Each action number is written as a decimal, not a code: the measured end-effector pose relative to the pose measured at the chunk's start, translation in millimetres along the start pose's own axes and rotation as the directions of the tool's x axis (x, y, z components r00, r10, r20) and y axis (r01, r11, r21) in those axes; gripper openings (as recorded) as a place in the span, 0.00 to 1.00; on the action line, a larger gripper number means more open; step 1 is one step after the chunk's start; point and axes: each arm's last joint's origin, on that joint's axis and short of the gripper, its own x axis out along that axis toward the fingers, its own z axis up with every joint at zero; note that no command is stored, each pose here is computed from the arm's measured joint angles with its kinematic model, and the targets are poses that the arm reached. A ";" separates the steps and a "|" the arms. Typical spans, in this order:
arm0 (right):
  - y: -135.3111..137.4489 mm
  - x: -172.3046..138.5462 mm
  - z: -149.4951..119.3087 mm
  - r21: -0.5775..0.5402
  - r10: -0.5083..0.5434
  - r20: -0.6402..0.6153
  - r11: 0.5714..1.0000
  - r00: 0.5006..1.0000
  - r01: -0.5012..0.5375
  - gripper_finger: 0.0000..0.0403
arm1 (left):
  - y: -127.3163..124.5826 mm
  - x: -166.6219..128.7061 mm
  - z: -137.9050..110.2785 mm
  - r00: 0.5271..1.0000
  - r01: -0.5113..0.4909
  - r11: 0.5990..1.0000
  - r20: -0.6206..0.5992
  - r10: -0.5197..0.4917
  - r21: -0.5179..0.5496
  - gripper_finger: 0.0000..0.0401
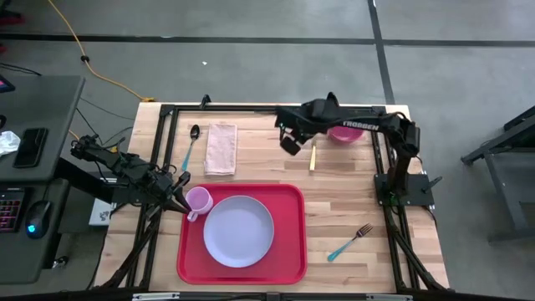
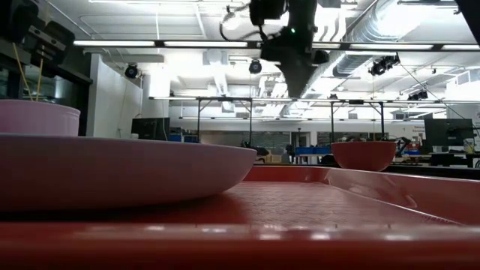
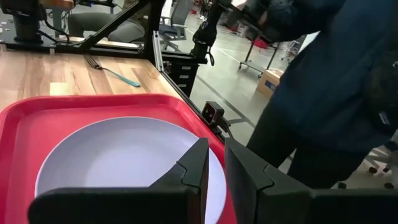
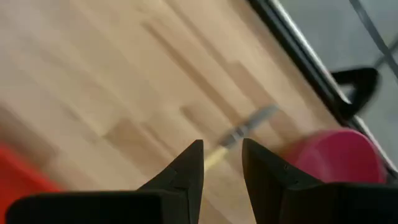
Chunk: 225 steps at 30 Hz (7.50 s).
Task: Set up tray
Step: Put the red bowl on the blue plate on the orange serving tray
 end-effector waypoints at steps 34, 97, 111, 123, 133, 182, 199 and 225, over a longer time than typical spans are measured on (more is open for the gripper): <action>-203.0 58.8 4.0 0.179 -0.071 -0.349 0.974 0.935 0.141 0.22 | 2.8 -0.4 5.6 0.989 -0.125 0.992 0.081 0.124 -0.001 0.21; -190.7 156.8 -43.5 0.131 0.100 -0.611 0.991 0.785 -0.024 0.22 | 4.5 -0.6 5.3 0.980 -0.178 0.984 0.087 0.177 0.005 0.21; -200.7 132.4 -24.0 0.132 0.070 -0.576 0.991 0.814 0.008 0.22 | 4.5 -0.6 5.3 0.980 -0.179 0.984 0.087 0.178 0.005 0.21; -215.9 135.6 -30.1 0.134 0.005 -0.602 0.986 0.798 0.095 0.22 | 4.8 -0.6 3.9 0.981 -0.182 0.983 0.073 0.181 0.005 0.21; -235.6 139.9 -35.6 0.263 0.101 -0.587 0.962 0.803 0.072 0.22 | 5.0 -0.5 3.0 0.981 -0.182 0.983 0.062 0.181 0.006 0.21; -236.1 154.0 -61.3 0.370 0.121 -0.530 0.924 0.839 0.100 0.22 | 5.8 -0.5 -0.2 0.981 -0.192 0.981 0.030 0.192 0.007 0.21; -230.8 160.3 -66.0 0.379 0.123 -0.533 0.919 0.837 0.106 0.03 | 5.8 -0.5 -0.2 0.981 -0.191 0.982 0.030 0.191 0.007 0.21; -227.4 67.3 -71.9 0.487 0.132 -0.298 0.873 0.945 0.031 0.00 | 5.5 -0.5 -0.2 0.983 -0.182 0.982 0.028 0.181 0.052 0.21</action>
